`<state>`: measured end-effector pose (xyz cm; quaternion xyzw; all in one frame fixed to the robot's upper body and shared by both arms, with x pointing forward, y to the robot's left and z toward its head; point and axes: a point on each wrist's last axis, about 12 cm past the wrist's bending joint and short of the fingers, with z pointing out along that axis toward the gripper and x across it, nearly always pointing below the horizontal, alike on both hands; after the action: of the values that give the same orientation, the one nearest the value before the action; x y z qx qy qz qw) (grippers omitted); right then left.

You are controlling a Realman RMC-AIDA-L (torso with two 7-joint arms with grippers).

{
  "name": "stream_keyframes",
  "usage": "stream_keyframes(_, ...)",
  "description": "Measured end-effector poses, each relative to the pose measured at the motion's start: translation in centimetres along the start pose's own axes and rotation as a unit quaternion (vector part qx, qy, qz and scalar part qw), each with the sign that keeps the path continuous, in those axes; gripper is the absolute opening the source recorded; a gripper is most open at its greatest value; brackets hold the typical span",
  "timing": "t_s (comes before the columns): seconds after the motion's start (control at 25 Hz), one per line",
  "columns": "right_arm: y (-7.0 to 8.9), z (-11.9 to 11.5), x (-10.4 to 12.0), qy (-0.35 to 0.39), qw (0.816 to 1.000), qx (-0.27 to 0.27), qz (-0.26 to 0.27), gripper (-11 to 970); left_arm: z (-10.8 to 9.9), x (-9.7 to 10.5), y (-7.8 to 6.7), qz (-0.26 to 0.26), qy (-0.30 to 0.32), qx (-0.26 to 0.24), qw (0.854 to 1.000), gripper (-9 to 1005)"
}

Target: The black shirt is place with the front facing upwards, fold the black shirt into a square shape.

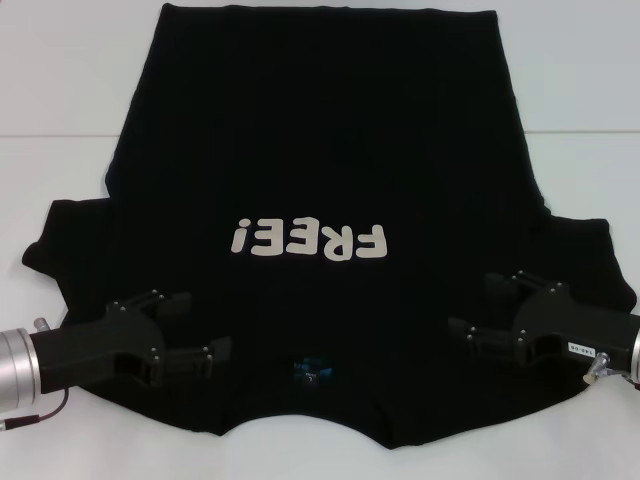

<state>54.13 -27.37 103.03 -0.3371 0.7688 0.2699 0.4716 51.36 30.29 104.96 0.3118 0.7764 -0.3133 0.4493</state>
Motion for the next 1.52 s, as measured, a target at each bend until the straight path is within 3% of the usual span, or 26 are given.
stream_keyframes(0.2,-0.1,0.1,-0.2,-0.001,1.0,-0.001,-0.002,946,0.0,0.0,0.0,-0.013,-0.001,0.0,1.0,948)
stream_keyframes(0.28,-0.1,0.1,-0.2,-0.001,1.0,-0.001,-0.002,946,-0.2,-0.3,0.3,-0.06,-0.006,-0.003,0.998,948)
stream_keyframes(0.44,-0.2,0.2,-0.3,0.0,1.0,0.001,-0.004,945,-0.6,-0.8,0.6,-0.094,-0.007,0.002,0.996,948)
stream_keyframes(1.12,-0.4,0.6,-0.8,-0.001,1.0,0.002,-0.01,945,-0.7,-0.8,0.8,-0.109,-0.001,0.003,0.994,946)
stream_keyframes(1.32,-0.3,0.8,-0.8,0.001,1.0,0.003,-0.008,945,-0.9,-1.6,1.5,-0.197,0.003,0.002,0.98,945)
stream_keyframes(1.52,-0.2,0.9,-0.7,0.002,1.0,0.002,-0.005,945,-1.8,-2.5,2.7,-0.312,0.014,-0.005,0.95,945)
